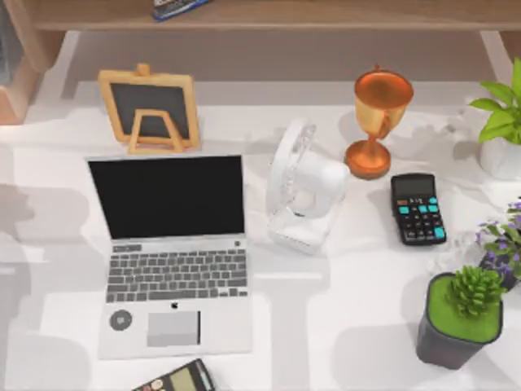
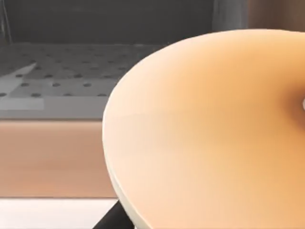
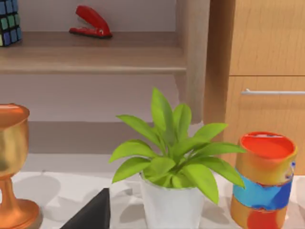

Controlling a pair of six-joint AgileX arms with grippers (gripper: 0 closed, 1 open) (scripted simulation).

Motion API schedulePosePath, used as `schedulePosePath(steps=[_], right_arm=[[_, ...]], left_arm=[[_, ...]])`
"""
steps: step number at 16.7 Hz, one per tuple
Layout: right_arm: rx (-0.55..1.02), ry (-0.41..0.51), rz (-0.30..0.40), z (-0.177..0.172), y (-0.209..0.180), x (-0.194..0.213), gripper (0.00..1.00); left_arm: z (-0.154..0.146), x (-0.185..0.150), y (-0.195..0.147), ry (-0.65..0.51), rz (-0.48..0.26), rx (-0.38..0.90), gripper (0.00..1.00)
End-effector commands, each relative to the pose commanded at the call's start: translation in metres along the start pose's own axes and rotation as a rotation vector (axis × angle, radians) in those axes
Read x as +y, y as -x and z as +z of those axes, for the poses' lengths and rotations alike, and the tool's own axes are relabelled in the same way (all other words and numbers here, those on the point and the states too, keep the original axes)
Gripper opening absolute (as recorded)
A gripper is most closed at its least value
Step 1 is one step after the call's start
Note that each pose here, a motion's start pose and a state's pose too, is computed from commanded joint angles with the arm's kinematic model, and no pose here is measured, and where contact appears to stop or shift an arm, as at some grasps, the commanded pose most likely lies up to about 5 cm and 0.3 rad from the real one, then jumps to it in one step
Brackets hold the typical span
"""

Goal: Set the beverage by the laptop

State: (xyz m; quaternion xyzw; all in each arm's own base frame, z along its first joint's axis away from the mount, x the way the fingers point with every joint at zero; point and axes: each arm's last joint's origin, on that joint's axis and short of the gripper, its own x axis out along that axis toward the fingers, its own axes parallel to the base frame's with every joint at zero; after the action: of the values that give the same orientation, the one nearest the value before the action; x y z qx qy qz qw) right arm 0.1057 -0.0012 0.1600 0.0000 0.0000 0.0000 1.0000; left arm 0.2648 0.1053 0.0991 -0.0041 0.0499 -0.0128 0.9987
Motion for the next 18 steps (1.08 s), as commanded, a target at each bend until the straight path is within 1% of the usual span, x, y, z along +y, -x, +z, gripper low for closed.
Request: schedulePosePath(steps=[4,7,9,11,14,16,18], right_arm=[[0.000,0.000,0.000,0.000,0.000,0.000,1.00],[0.000,0.000,0.000,0.000,0.000,0.000,1.00],[0.000,0.000,0.000,0.000,0.000,0.000,1.00],[0.000,0.000,0.000,0.000,0.000,0.000,1.00],[0.000,0.000,0.000,0.000,0.000,0.000,1.00],[0.000,0.000,0.000,0.000,0.000,0.000,1.00],[0.000,0.000,0.000,0.000,0.000,0.000,1.00]], left_arm=[[-0.001,0.000,0.000,-0.001,0.000,0.002,0.00],[0.022,-0.012,-0.014,-0.050,-0.034,-0.101,0.00],[0.044,-0.034,-0.030,-0.078,-0.082,-0.194,0.00],[0.068,-0.068,-0.046,-0.077,-0.142,-0.286,0.00],[0.103,-0.142,-0.061,-0.002,-0.241,-0.374,0.00],[0.120,-0.201,-0.059,0.085,-0.303,-0.374,0.00],[0.132,-0.261,-0.046,0.180,-0.353,-0.325,0.00]])
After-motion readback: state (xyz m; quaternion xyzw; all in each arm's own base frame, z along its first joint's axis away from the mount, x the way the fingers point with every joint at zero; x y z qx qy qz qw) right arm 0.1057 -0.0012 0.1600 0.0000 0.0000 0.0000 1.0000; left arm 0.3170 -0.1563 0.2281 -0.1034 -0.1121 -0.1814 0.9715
